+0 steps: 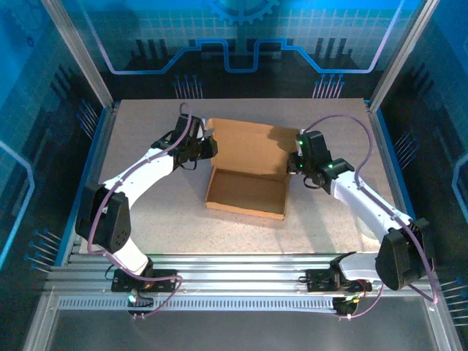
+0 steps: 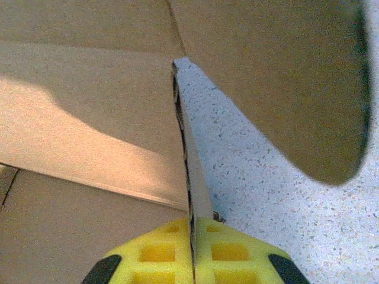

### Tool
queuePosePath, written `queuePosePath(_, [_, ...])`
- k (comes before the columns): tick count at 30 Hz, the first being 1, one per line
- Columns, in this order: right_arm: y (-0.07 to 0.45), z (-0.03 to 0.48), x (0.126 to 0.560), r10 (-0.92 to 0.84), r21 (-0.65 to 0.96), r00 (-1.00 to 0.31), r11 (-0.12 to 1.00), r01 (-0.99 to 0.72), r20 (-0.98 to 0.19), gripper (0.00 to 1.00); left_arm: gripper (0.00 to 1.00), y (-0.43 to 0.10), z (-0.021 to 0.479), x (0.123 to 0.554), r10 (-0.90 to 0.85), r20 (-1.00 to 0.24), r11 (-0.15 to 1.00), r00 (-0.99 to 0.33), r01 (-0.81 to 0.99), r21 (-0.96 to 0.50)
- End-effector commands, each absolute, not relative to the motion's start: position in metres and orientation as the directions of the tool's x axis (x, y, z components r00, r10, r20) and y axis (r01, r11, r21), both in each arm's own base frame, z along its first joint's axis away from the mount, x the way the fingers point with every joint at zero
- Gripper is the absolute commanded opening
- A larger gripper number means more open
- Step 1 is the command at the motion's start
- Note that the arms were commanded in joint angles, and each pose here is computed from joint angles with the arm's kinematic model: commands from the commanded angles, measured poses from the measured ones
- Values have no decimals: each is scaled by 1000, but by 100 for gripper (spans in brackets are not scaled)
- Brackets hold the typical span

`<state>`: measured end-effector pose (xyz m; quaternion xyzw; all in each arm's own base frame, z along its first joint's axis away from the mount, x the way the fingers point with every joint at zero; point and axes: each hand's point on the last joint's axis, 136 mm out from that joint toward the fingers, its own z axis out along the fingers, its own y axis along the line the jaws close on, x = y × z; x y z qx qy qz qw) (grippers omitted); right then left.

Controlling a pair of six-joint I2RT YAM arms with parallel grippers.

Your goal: Fold the paper box

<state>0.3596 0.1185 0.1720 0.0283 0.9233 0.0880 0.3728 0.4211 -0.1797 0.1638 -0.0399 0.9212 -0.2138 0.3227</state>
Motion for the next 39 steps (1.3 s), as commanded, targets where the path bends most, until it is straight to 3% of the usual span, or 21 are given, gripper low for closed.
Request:
queuePosePath(1, [130,200,383,152,212,-634,977,-20,-758,6,20,-189,176,422,-239,-591,891,-770,69,-449])
queuePosePath(18, [166,222,433,141,237,-456,959,-159,-879,4,21,-193,194,456,-247,-698,896,-672,116,-429])
queuePosePath(39, [177,187,425,101,235,-473,943,-233,-875,4,22,-191,148,439,-201,-667,905,-717,126,-407])
